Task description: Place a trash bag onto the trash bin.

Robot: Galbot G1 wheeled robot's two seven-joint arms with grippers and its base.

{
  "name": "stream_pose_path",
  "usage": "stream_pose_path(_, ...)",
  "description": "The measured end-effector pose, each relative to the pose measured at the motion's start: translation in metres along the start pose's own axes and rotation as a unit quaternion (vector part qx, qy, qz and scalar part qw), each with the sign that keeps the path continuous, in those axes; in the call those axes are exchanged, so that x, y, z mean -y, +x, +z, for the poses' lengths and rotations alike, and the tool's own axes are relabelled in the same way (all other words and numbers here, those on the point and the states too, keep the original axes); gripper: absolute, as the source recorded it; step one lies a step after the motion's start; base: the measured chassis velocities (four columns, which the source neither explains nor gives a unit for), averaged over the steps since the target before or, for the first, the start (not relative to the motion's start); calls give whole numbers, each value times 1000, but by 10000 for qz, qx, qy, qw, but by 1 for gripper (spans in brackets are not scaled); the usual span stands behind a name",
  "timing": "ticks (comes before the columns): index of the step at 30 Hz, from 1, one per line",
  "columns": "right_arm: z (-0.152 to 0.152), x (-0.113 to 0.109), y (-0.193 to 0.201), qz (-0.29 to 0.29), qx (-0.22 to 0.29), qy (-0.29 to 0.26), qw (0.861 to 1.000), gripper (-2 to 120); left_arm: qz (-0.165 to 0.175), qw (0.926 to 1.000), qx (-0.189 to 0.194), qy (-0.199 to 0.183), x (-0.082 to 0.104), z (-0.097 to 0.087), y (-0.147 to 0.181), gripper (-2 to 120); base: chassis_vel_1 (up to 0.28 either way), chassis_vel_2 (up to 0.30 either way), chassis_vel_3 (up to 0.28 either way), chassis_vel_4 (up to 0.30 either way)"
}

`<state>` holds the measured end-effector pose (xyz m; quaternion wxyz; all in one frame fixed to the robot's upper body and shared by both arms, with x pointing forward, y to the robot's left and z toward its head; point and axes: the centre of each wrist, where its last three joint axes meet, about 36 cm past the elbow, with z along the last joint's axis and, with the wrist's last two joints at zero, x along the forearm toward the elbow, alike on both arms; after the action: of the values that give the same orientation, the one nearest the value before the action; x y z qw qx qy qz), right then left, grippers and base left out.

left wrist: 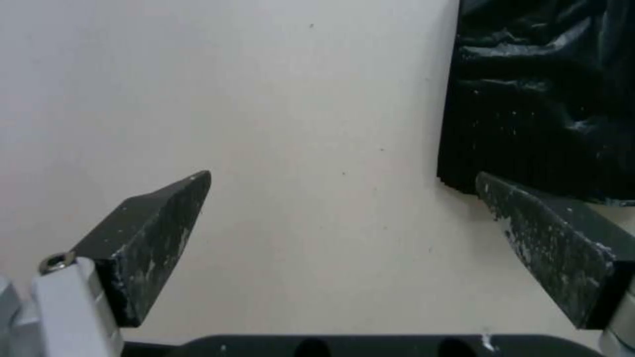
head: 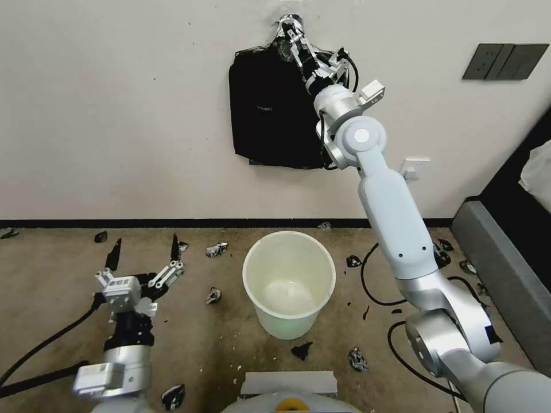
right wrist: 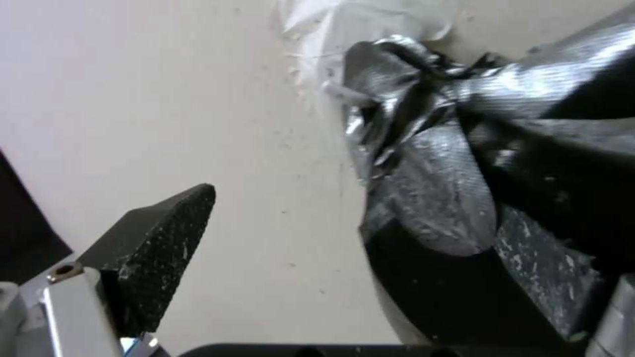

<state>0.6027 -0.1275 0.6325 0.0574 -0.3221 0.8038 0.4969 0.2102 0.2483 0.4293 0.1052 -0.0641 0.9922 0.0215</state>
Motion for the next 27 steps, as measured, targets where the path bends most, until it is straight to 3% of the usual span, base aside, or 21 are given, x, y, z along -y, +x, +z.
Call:
stream_pose_path(5, -1, -6, 1, -230, 2, -1, 9997, 100, -17, 10000, 3, 4, 0, -2, 0, 100, 0, 0, 0, 0)
stream_pose_path(14, 0, 3, -12, -164, 37, -145, 9998, 100, -31, 10000, 17, 4, 0, -4, 1, 100, 0, 0, 0, 0)
stream_pose_path(21, 1, 2, -14, -211, 63, -176, 9996, 84, -54, 10000, 28, -14, -2, -4, 1, 100, 0, 0, 0, 0)
stream_pose_path(23, 2, 3, -15, -226, 81, -176, 9996, 68, -55, 10000, 34, -11, -3, -5, 1, 100, 0, 0, 0, 0)
stream_pose_path(27, 4, 6, -17, -182, 130, -185, 9996, 53, -47, 10000, 59, 16, -1, -5, 0, 100, 0, 0, 0, 0)
